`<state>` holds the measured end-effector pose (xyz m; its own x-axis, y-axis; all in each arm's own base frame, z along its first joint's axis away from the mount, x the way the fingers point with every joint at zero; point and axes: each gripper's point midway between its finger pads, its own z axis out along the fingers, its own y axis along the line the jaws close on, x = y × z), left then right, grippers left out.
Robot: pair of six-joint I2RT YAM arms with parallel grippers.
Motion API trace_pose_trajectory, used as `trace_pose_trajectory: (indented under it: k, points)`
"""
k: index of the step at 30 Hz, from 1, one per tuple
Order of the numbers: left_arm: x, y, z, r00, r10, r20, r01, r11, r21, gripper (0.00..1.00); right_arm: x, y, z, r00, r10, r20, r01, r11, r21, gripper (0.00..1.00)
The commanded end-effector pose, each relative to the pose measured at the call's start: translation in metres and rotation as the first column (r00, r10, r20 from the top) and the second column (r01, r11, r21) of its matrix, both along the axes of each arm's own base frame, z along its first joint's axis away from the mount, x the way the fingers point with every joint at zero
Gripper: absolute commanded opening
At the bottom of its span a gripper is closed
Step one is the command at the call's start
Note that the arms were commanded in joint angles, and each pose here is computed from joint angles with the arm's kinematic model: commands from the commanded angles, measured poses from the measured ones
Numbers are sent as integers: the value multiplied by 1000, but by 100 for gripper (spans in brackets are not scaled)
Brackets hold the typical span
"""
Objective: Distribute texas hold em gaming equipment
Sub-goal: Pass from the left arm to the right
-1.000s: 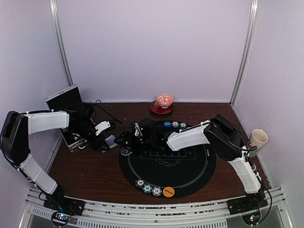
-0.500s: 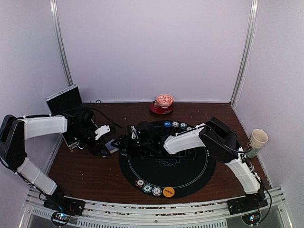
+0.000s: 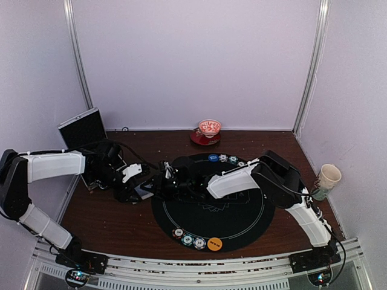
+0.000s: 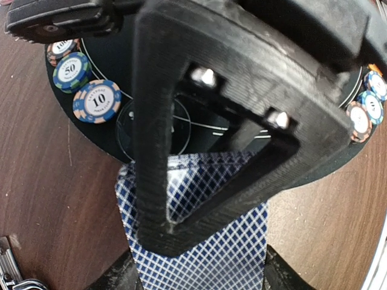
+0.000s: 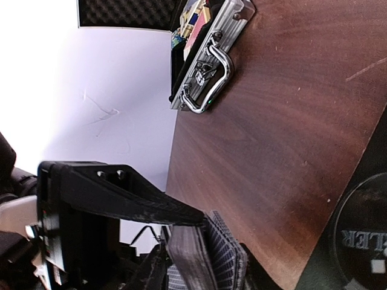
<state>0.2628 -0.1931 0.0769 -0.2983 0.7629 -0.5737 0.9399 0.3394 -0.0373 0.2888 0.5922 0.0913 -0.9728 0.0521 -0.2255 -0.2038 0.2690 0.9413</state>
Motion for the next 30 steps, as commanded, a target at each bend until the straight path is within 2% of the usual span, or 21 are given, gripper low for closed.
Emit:
trace_pose_trajectory:
  k: [1, 5, 7, 8, 9, 11, 12, 30]
  points:
    - [6, -4, 7, 997, -17, 71, 18, 1000, -13, 62, -12, 8, 9, 999, 43, 8, -43, 998, 55, 32]
    - [6, -5, 6, 997, -17, 70, 18, 1000, -12, 64, -17, 8, 13, 999, 52, 3, -52, 996, 75, 12]
    - [6, -5, 6, 997, -15, 71, 16, 1000, -13, 68, -19, 7, 15, 999, 54, 6, -54, 995, 81, 2]
    - [6, -5, 6, 997, -14, 71, 15, 1000, -13, 71, -19, 6, 17, 999, 52, 8, -52, 995, 86, 0]
    - [5, -6, 6, 997, -16, 69, 18, 1000, -20, 76, -19, 5, 19, 999, 51, 10, -52, 995, 89, 0]
    - [2, -7, 7, 998, -24, 64, 26, 999, -33, 93, -20, 4, 23, 999, 50, 16, -51, 994, 96, 0]
    - [1, -8, 7, 998, -28, 62, 31, 999, -39, 97, -20, 2, 25, 999, 48, 17, -50, 993, 103, 0]
    - [-12, -24, 18, 990, -114, 85, 124, 984, -131, 98, -25, -17, 70, 999, 0, 42, -9, 980, 199, 0]
